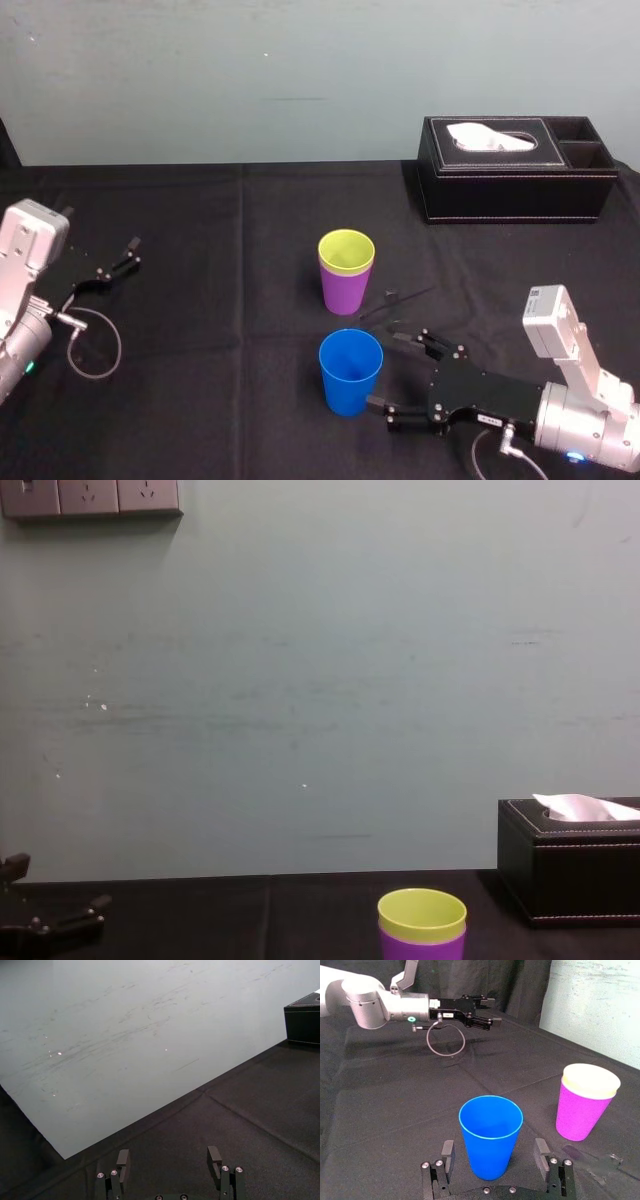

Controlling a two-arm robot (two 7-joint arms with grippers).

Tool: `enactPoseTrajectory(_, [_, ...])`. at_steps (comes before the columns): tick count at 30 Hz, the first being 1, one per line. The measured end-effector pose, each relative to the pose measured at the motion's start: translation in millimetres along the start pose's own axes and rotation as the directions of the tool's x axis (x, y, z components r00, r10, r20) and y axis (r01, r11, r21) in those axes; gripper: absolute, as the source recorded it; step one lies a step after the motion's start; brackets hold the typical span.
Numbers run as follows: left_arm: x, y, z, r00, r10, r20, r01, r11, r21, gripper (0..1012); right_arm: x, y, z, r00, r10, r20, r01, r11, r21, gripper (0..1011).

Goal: Stack the three plastic cups sequentially using one hand.

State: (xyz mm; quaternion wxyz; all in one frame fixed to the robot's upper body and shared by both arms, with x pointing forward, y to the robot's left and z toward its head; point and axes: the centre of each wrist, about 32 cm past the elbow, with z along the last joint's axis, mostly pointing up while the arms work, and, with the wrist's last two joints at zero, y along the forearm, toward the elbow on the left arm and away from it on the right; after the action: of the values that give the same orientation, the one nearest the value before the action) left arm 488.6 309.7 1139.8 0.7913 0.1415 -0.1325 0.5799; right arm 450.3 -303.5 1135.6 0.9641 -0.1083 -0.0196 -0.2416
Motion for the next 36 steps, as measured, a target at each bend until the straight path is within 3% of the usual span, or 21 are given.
enactPoseTrajectory(9, [0.0, 0.0, 0.0, 1.0, 0.0, 0.0, 0.0, 1.0, 0.0, 1010, 3.4, 7.1, -1.5, 1.0, 0.015, -0.026, -0.016, 1.0, -0.007, 1004])
enactPoseTrajectory(36, [0.0, 0.0, 0.0, 1.0, 0.0, 0.0, 0.0, 1.0, 0.0, 1010, 3.4, 29.9, -1.4, 0.999, 0.027, -0.036, -0.028, 1.0, -0.015, 1004])
